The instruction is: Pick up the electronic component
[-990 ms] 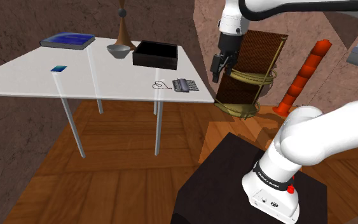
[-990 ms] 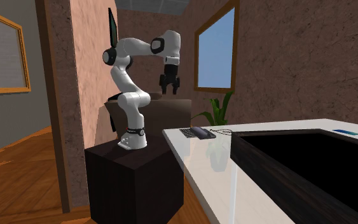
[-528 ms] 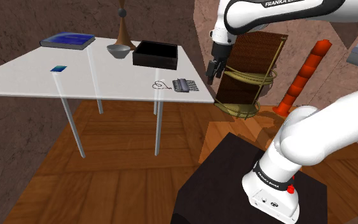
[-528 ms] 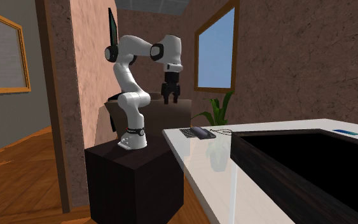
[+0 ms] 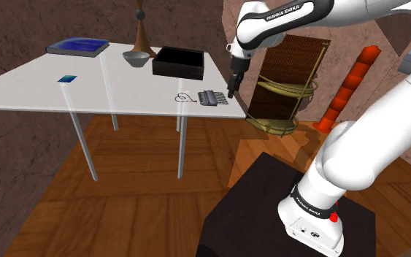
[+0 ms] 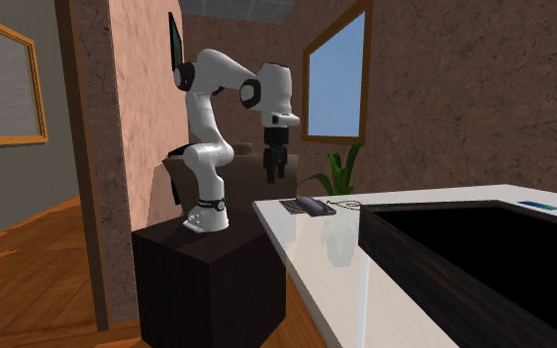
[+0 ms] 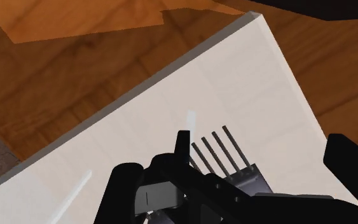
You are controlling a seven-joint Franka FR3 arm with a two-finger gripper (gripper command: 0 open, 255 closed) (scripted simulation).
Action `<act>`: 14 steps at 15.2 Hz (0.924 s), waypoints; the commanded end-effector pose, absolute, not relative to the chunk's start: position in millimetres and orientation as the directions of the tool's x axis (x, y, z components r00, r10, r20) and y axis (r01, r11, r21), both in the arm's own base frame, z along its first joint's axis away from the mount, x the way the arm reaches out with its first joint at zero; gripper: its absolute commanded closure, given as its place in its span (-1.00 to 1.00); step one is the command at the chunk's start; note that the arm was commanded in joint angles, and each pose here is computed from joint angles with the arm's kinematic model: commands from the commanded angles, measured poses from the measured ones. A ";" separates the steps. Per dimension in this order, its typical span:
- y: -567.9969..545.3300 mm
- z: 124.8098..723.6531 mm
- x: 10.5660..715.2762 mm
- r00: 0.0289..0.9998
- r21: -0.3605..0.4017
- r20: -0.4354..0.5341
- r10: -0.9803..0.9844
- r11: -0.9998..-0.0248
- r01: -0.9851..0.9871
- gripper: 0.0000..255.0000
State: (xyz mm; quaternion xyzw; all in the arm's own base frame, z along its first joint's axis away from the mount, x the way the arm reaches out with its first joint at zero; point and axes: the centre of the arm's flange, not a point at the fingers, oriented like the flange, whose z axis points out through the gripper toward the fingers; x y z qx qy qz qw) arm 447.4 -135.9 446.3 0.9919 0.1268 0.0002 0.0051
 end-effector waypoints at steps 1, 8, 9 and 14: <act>-148.8 431.6 463.8 0.955 0.004 0.005 0.297 -0.955 0.297 -1.00; -157.6 395.2 478.3 0.945 -0.001 0.010 0.328 -0.945 0.328 -1.00; -157.6 389.9 478.3 0.945 -0.001 0.010 0.328 -0.945 0.328 -1.00; -156.6 381.8 478.7 0.944 -0.001 0.010 0.328 -0.945 0.328 1.00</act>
